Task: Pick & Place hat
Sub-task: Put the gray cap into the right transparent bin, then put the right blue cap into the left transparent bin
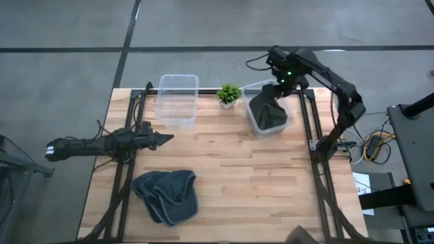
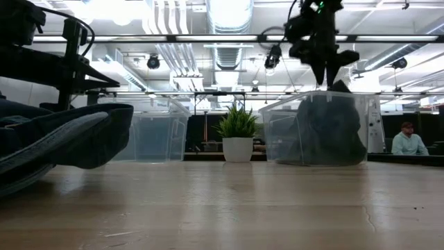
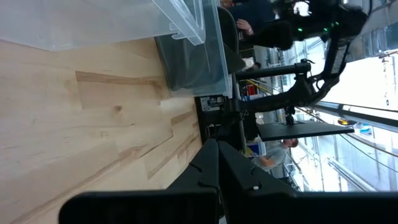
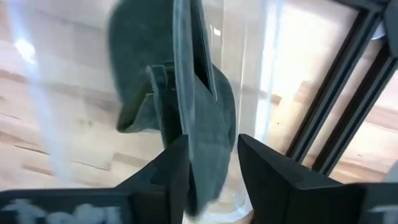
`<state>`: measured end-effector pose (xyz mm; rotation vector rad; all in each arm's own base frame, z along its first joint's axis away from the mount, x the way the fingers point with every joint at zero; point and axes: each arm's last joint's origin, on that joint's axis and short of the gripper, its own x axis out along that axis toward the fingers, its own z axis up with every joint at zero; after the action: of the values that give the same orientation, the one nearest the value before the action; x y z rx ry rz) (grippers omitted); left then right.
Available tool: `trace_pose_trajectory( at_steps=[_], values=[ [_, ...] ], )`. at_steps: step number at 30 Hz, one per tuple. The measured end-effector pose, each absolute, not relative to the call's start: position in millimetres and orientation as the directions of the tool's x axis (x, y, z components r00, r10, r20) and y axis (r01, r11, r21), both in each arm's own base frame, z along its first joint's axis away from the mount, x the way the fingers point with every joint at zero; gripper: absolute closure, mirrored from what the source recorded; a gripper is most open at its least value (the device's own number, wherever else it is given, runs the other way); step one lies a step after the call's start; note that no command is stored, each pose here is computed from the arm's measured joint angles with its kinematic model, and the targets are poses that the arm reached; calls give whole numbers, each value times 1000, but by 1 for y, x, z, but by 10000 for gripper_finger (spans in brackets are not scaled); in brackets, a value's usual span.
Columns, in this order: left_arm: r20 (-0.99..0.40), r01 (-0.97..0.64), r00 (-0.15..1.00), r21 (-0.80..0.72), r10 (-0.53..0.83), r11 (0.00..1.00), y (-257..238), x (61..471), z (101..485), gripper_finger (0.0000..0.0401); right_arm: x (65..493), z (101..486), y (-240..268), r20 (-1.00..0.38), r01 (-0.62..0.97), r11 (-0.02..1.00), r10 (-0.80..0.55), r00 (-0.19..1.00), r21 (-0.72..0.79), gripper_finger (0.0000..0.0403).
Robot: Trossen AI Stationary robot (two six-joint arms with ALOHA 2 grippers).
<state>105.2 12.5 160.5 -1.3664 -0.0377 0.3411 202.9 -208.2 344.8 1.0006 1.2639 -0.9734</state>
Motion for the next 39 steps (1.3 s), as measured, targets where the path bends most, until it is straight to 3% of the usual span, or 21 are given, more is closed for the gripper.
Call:
trace_pose_trajectory(
  at_steps=[13, 19, 26, 33, 39],
  values=[
    [-171, -217, 950, -963, 262, 162, 13, 105, 160, 401, 144, 452, -141, -863, 917, 278, -342, 372, 285, 249],
    [-170, -217, 950, -963, 262, 162, 13, 105, 160, 401, 130, 496, -109, -680, 820, 410, -468, 564, 399, 254],
    [-170, -216, 950, -963, 262, 161, 13, 105, 161, 401, 142, 523, -81, -505, 654, 589, -426, 751, 475, 291],
    [-169, -212, 950, -966, 262, 146, 13, 105, 161, 401, 187, 508, -69, -577, 586, 682, -287, 764, 437, 384],
    [-166, -207, 951, -968, 262, 139, 13, 105, 161, 401, 233, 491, -61, -628, 532, 764, -221, 746, 365, 394]
  ],
)
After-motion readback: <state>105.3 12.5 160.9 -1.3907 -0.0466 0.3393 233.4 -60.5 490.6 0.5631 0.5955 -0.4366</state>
